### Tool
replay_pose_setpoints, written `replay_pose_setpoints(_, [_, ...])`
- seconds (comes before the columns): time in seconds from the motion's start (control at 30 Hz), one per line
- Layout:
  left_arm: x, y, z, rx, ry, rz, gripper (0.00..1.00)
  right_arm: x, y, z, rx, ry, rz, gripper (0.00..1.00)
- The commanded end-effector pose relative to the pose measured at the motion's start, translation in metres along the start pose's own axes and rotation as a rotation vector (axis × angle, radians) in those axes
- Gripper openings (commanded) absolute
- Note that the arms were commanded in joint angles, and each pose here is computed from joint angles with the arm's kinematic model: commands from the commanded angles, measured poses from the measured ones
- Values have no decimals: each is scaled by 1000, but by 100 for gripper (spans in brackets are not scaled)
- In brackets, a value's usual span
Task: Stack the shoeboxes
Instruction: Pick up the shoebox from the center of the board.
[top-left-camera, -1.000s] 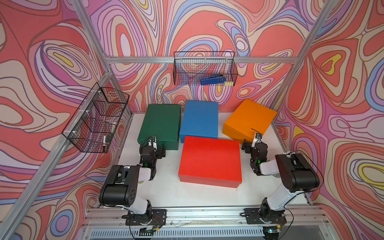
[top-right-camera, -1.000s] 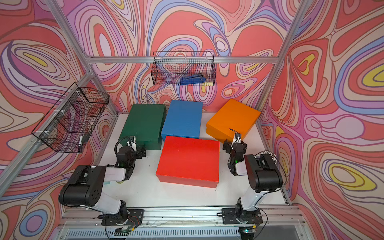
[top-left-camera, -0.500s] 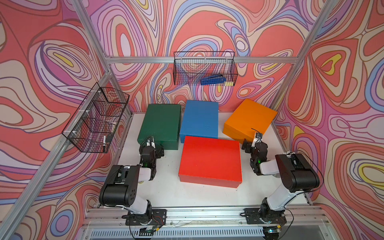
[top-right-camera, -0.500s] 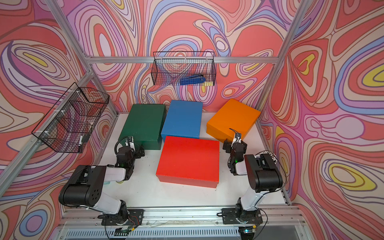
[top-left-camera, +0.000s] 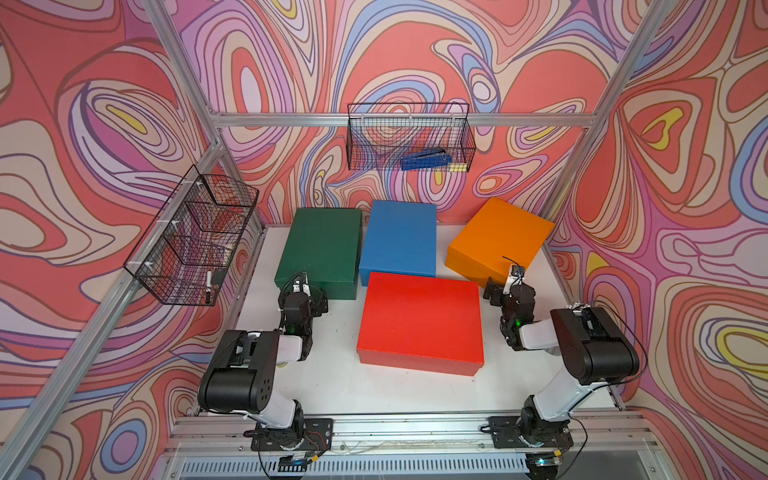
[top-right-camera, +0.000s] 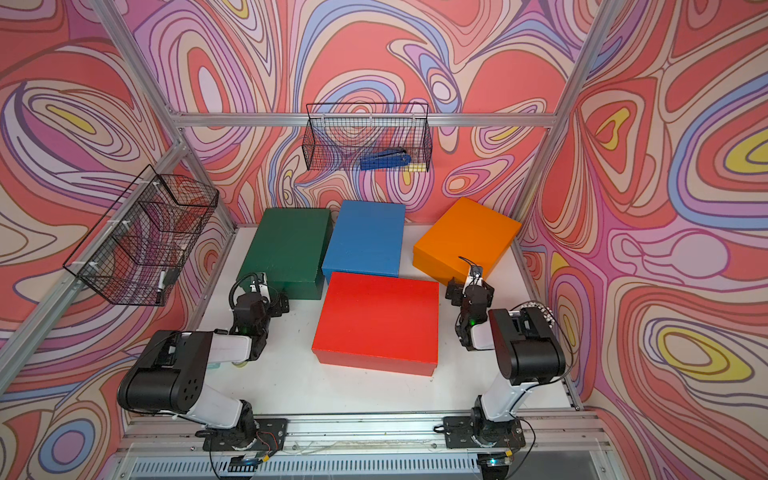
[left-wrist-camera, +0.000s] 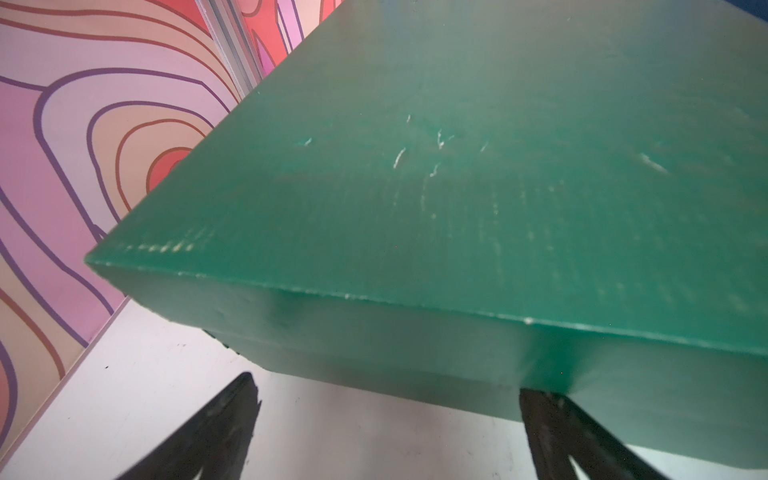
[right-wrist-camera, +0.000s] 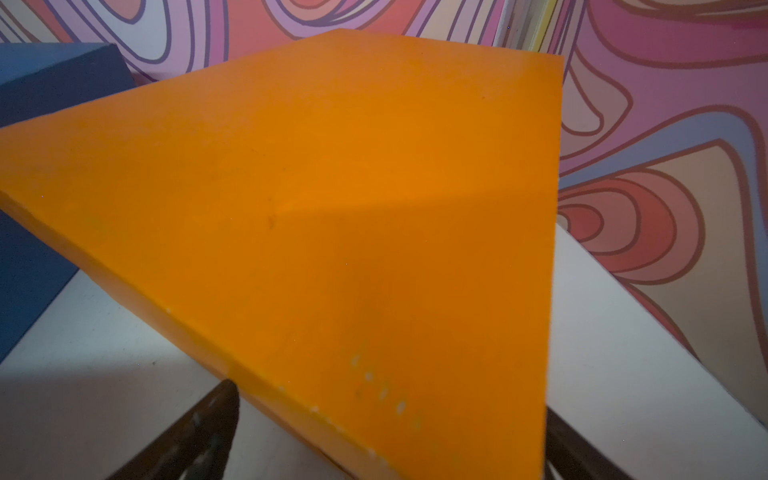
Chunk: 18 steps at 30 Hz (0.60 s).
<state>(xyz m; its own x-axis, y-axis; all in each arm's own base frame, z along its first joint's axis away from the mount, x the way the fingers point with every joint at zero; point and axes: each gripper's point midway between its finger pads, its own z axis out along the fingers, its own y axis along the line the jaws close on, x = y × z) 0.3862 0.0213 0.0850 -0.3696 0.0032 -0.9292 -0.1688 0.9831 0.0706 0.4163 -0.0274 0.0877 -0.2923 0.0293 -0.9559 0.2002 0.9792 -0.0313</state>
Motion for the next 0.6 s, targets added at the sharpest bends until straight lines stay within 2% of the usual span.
replay_pose_setpoints(0.0, [-8, 4, 2, -19, -30, -33, 100, -12, 1, 4, 7, -41, 17, 99])
replay_pose_setpoints(0.23, [-16, 4, -3, -49, -26, -14, 100, -20, 3, -8, 42, -70, -3, 98])
replay_pose_setpoints(0.33, [-34, 10, -12, -103, -20, 4, 100, -25, 5, -24, 42, -157, -15, 99])
replay_pose_setpoints(0.47, [-58, 26, -32, -186, -31, -82, 100, -28, 8, -35, 35, -202, -28, 99])
replay_pose_setpoints(0.53, [-70, 21, -42, -142, -35, -102, 100, -47, 0, -48, 184, -245, -40, 98])
replay_pose_setpoints(0.57, [-75, 19, -47, -125, -39, -108, 100, -60, 8, -52, 174, -245, -67, 98])
